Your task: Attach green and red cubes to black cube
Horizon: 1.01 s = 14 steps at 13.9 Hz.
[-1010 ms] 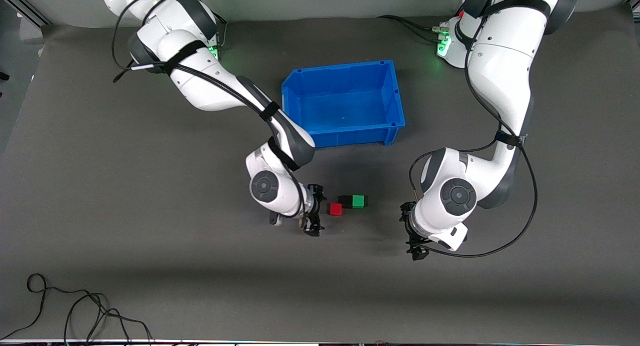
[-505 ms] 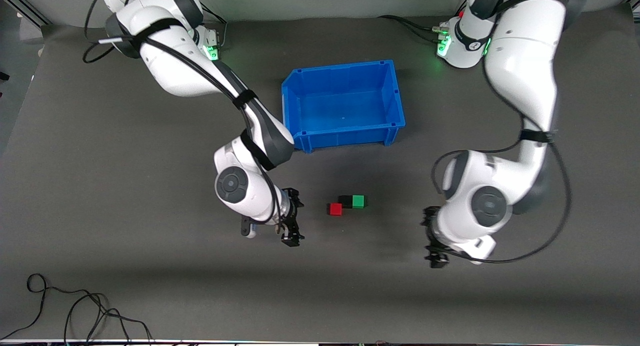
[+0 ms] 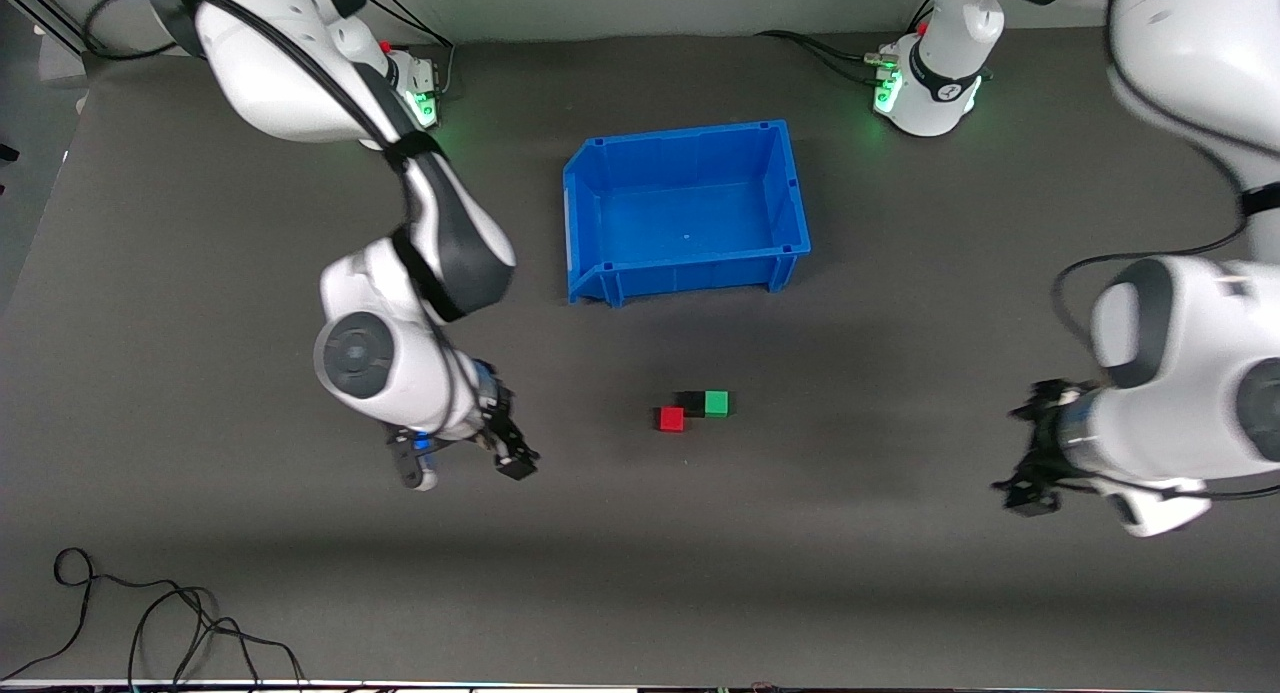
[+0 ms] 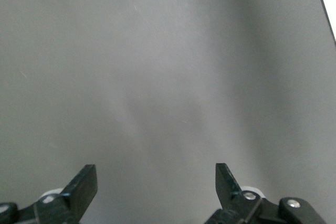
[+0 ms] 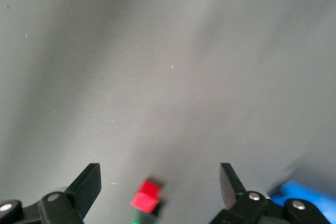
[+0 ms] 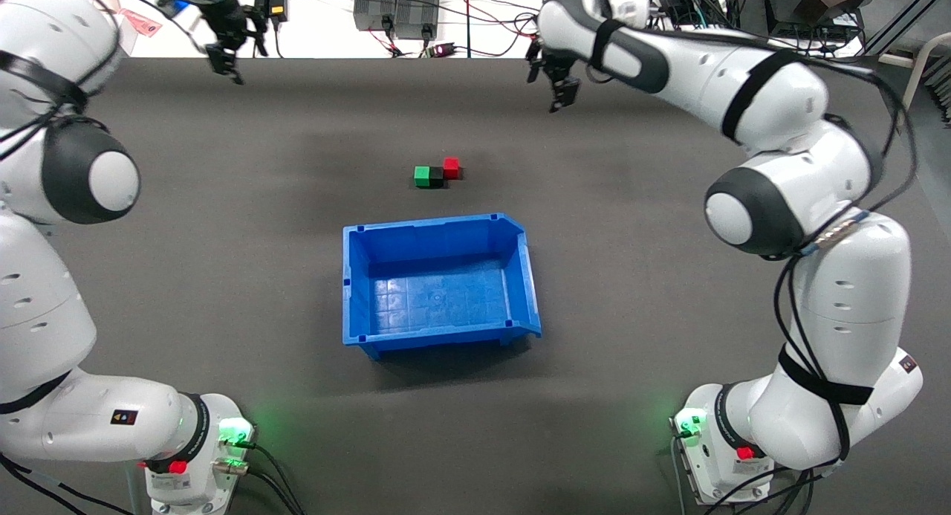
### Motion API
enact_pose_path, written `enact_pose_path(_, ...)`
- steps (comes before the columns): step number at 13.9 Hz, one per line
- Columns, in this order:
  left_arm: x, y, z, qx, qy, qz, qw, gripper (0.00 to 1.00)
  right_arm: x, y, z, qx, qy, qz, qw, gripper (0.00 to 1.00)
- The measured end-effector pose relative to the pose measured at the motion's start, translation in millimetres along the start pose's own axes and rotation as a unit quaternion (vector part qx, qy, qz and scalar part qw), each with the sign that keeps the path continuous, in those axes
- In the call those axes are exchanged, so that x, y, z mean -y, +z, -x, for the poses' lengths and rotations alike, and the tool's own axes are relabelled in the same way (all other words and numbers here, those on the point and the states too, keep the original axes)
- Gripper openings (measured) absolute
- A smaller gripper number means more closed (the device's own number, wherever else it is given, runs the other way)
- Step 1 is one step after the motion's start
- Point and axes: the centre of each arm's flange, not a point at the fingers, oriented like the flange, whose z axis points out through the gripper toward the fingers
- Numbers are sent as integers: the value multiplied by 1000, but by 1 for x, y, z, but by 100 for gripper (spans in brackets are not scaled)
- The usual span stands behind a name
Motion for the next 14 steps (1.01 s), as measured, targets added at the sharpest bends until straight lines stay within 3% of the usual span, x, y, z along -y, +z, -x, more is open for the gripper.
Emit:
enact_pose_path(2,20,-20,-16,5,51,-7,999,100,-24,-25,-23,-5,-40,6,999,100)
enact_pose_path(6,34,-61,-8,0,106,5,994,100,-84,-83,-56,-13,-144,3,989,100)
enact_pose_path(10,58,-96,-7,7,140,-7,990,100,-136,-146,-96,-28,-258,-19,966,100)
enact_pose_path(12,64,-111,-4,6,141,-6,990,100,-165,-164,-119,-49,-302,-5,952,100)
enact_pose_path(14,69,-126,4,9,146,1,989,100,-192,-178,-130,-69,-355,17,932,100)
